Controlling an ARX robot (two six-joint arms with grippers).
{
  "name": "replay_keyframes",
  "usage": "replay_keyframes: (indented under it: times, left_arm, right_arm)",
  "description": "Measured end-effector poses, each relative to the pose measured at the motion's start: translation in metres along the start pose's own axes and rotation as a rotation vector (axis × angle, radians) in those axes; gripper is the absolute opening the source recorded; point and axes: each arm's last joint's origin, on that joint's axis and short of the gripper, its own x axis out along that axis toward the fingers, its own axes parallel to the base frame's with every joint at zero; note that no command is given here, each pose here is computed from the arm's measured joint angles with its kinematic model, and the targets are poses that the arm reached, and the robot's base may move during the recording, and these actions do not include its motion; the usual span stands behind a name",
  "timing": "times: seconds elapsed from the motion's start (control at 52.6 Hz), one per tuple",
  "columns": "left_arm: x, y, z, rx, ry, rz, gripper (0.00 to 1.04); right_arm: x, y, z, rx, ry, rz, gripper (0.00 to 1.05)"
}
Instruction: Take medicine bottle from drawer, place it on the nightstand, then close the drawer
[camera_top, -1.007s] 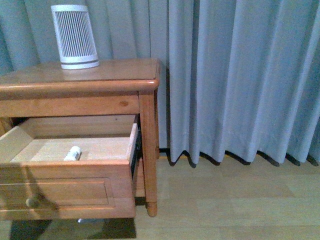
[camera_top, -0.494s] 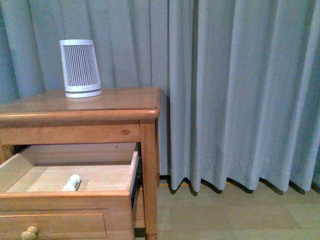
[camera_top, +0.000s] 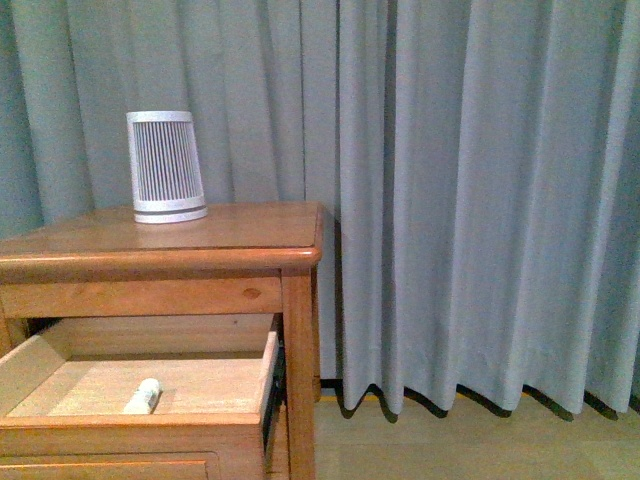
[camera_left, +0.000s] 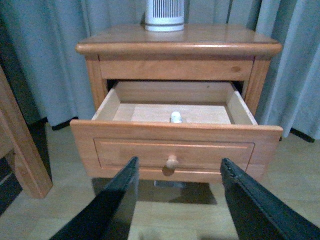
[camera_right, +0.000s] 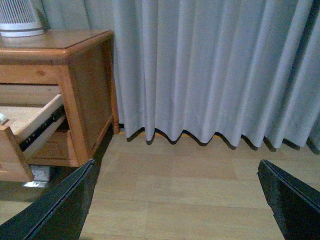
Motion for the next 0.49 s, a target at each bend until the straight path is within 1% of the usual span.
replay_keyframes:
  times: [0.285,0.456,0.475,0.494]
  left_arm:
    - [-0.0001,0.0003,-0.0007,-0.014,-0.001,0.002,0.03]
    - [-0.0001,0.0003,-0.0007,-0.017,-0.001,0.002,0.03]
    - [-0.0001,0.0003,-0.0007,-0.017,-0.001,0.002,0.03]
    - [-0.0001,0.0003,-0.0007,-0.019,-0.001,0.003,0.06]
  right_arm:
    - [0.0,0.0,0.0,0.0,0.0,0.001,0.98]
    - [0.0,0.0,0.0,0.0,0.0,0.001,0.98]
    - [0.0,0.0,0.0,0.0,0.0,0.001,0.98]
    - [0.0,0.0,0.0,0.0,0.0,0.001,0.98]
